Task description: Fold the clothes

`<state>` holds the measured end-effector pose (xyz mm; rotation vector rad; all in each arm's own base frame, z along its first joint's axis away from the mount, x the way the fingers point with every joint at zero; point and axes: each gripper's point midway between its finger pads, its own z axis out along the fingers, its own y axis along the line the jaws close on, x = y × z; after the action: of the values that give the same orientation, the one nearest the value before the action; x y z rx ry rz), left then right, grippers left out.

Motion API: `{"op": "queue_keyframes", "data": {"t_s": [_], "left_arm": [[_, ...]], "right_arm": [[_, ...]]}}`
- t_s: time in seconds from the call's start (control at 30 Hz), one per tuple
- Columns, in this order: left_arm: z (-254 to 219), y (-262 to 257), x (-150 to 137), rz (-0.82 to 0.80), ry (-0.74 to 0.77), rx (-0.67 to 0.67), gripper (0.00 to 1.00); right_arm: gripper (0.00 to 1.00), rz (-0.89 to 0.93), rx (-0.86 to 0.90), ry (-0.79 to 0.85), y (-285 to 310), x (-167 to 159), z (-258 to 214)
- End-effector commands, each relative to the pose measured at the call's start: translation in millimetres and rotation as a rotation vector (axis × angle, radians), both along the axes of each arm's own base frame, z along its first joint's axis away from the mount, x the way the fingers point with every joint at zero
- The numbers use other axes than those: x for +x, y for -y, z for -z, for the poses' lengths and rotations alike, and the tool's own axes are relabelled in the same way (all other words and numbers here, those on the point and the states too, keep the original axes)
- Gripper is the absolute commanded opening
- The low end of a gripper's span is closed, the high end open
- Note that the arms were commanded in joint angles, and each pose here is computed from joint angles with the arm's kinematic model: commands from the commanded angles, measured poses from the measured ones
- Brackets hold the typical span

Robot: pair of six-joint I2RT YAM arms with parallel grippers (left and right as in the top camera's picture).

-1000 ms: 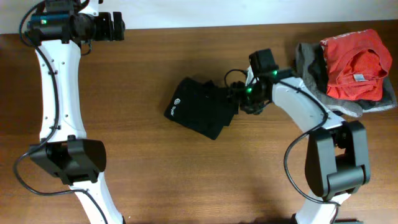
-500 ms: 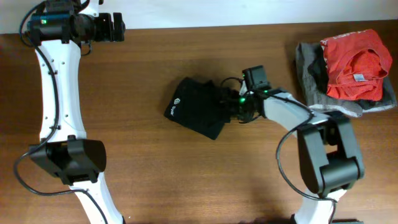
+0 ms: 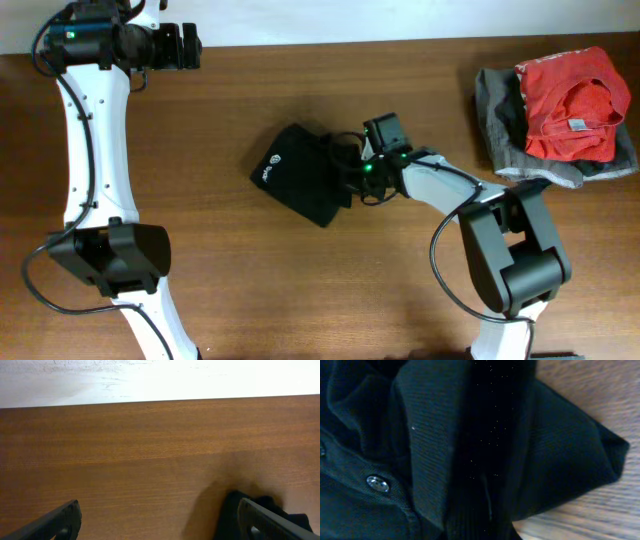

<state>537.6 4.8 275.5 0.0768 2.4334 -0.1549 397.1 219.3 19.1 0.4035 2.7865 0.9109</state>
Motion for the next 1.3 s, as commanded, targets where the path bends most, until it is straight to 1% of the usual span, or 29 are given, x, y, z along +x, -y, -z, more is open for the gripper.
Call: {"op": "queue_keyframes", "data": {"t_s": [0.0,0.07,0.27,0.53,0.73,0.8,0.87,1.07,1.1,1.2,1.27], "left_arm": [[-2.4,-1.2,-2.6,0.01,0.004,0.018,0.99],[-2.4,-1.2,-2.6,0.01,0.004,0.018,0.99],[-2.6,-1.2,-2.4,0.01,0.005,0.018,0.99],[-2.9,-1.2,-2.0,0.01,0.007,0.018,0.99],[-3.0,-1.3,-1.8,0.01,0.008,0.018,0.99],[-3.0,-1.3,-1.8,0.01,0.008,0.018,0.99],[-3.0,-1.3,-1.8,0.01,0.008,0.018,0.99],[-4.1,-0.7,-0.3,0.011,0.015,0.019,0.99],[-4.1,-0.7,-0.3,0.011,0.015,0.019,0.99],[-3.6,-1.0,0.0,0.011,0.015,0.019,0.99],[-3.0,-0.8,0.3,0.011,0.014,0.018,0.99]], "right_arm": [[0.04,-0.024,0.036,0.051,19.0,15.1,-7.7],[0.04,-0.04,0.069,0.102,25.9,25.6,-25.6],[0.04,-0.085,0.13,0.331,47.6,55.9,-110.7],[0.04,-0.032,0.127,0.612,82.2,90.8,-232.1],[0.04,0.156,0.043,0.732,127.6,122.7,-292.5],[0.04,0.24,-0.003,0.802,156.2,133.4,-321.2],[0.04,0.316,-0.012,0.826,180.8,137.8,-338.4],[0.04,0.533,0.04,0.88,253.6,144.8,-369.1],[0.04,0.578,0.038,0.912,273.9,145.0,-377.7],[0.04,0.675,0.011,0.94,306.3,144.2,-384.7],[0.04,0.76,-0.002,0.929,327.4,142.3,-383.9]]}}
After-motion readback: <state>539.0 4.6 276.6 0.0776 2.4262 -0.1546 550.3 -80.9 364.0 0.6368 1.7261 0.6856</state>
